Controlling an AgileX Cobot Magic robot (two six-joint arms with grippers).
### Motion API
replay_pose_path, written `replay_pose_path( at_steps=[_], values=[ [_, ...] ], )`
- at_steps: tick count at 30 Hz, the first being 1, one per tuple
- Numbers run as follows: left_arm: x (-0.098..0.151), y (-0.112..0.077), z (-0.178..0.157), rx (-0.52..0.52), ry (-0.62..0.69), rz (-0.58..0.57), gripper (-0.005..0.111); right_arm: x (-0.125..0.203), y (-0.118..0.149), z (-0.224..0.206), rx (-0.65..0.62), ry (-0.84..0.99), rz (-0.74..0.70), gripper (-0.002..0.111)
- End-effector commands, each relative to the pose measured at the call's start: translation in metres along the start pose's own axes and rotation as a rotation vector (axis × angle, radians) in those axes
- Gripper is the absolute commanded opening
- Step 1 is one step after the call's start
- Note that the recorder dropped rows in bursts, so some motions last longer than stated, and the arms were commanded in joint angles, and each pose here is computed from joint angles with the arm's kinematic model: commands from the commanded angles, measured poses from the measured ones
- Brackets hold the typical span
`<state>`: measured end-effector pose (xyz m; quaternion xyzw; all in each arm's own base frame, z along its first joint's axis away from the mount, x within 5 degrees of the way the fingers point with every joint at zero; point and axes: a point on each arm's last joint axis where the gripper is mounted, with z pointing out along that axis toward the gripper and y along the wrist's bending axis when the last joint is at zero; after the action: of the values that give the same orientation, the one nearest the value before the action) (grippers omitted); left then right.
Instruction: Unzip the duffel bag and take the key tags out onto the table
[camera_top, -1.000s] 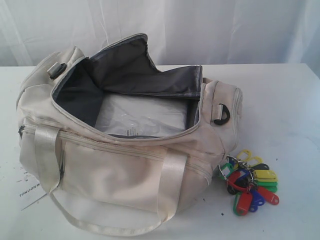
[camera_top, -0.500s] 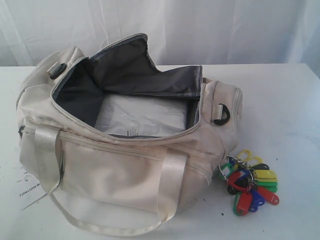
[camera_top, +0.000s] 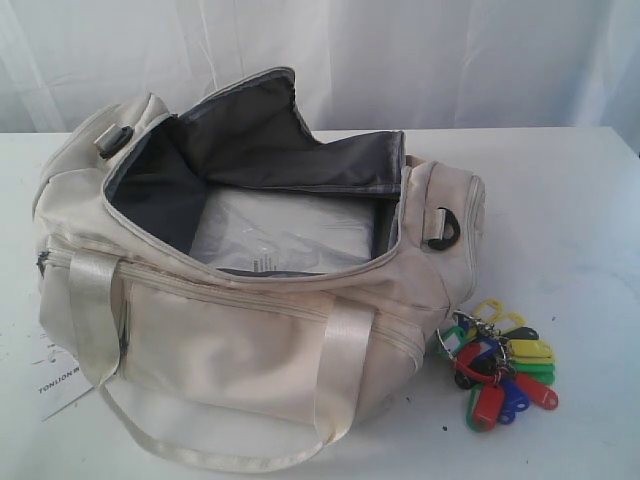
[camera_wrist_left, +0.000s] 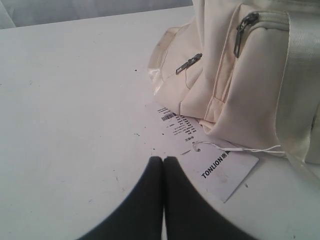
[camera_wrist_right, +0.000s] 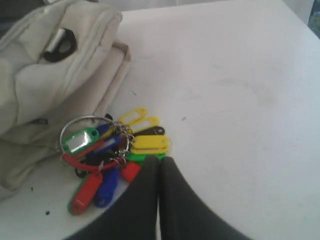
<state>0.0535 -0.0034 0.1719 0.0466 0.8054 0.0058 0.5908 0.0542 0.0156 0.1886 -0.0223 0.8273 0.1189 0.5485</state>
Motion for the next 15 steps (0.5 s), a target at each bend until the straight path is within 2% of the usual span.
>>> replay_pose_path(
  at_steps=[1,6,11,15],
  values=[
    [0.0002,0.0001,0.0,-0.002,-0.006,-0.008,0.0,0.0045,-0.0039,0.0061,0.017,-0.088,0.007,0.0],
    [0.0002,0.0001,0.0,-0.002,-0.006,-0.008,0.0,0.0001,-0.005,0.0037,0.033,-0.152,-0.055,0.0],
    [0.0002,0.0001,0.0,-0.002,-0.006,-0.008,0.0,-0.0011,-0.008,-0.001,0.079,-0.198,-0.195,0.0],
    [0.0002,0.0001,0.0,-0.002,-0.006,-0.008,0.0,-0.0006,-0.0082,-0.0015,0.081,-0.198,-0.199,0.0]
  ],
)
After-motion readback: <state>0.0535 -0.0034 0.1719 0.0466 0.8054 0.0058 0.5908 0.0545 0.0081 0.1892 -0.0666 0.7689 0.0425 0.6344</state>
